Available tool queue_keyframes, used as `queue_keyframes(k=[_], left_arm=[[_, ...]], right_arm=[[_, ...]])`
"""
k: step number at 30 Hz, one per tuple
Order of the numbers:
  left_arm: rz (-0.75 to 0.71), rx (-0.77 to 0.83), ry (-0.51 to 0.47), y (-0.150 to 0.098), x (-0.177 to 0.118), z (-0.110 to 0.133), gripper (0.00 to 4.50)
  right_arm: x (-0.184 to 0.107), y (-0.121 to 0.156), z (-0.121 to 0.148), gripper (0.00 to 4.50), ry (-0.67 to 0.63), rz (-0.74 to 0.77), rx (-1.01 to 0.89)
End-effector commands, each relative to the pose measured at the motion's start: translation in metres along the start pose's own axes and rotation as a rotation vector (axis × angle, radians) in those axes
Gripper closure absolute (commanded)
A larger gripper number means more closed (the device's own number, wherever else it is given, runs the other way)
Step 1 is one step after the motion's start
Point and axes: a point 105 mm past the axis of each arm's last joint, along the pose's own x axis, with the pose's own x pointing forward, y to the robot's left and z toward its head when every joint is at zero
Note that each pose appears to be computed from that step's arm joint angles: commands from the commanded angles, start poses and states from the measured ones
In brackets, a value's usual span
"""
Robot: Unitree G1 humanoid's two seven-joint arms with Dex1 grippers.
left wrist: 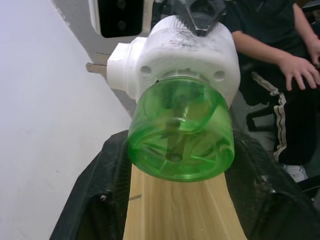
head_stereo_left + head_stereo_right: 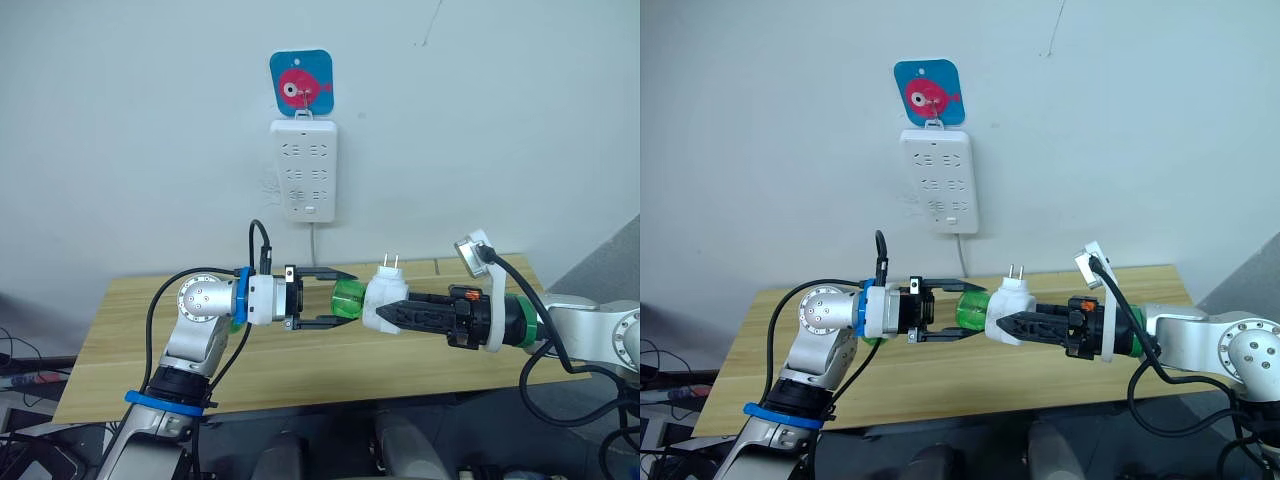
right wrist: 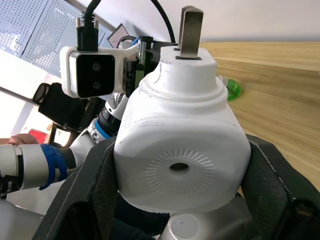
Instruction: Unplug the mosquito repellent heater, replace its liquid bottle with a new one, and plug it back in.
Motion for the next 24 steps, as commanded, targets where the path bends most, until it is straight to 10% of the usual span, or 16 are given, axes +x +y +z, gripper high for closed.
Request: queue_keyframes(k=[1, 5, 13, 22, 24], left_arm=[[-0.027, 0.041, -0.047, 0.000, 0.003, 0.014, 2.19], [-0.125, -0.055, -0.001, -0.007, -0.003, 0.013, 2.19], [-0.274, -0.908, 0.167, -0.007, -0.028, 0.016, 2.24], [-0.194, -0.837, 0.158, 0.005, -0.023, 0.012, 2.24], [-0.154, -0.629, 0.187, 0.005, -0.024, 0.002, 1.52]], right_arm=[[-0.001, 0.008, 0.005, 1.47, -0.010, 0.020, -0.040], [-0.002, 0.007, 0.003, 1.47, 0.014, 0.007, -0.071], [-0.002, 0.010, -0.004, 1.47, 0.063, 0.021, -0.135], [0.000, 0.009, -0.003, 1.47, 0.043, 0.024, -0.113], [-0.001, 0.008, 0.000, 1.47, 0.023, 0.021, -0.092]])
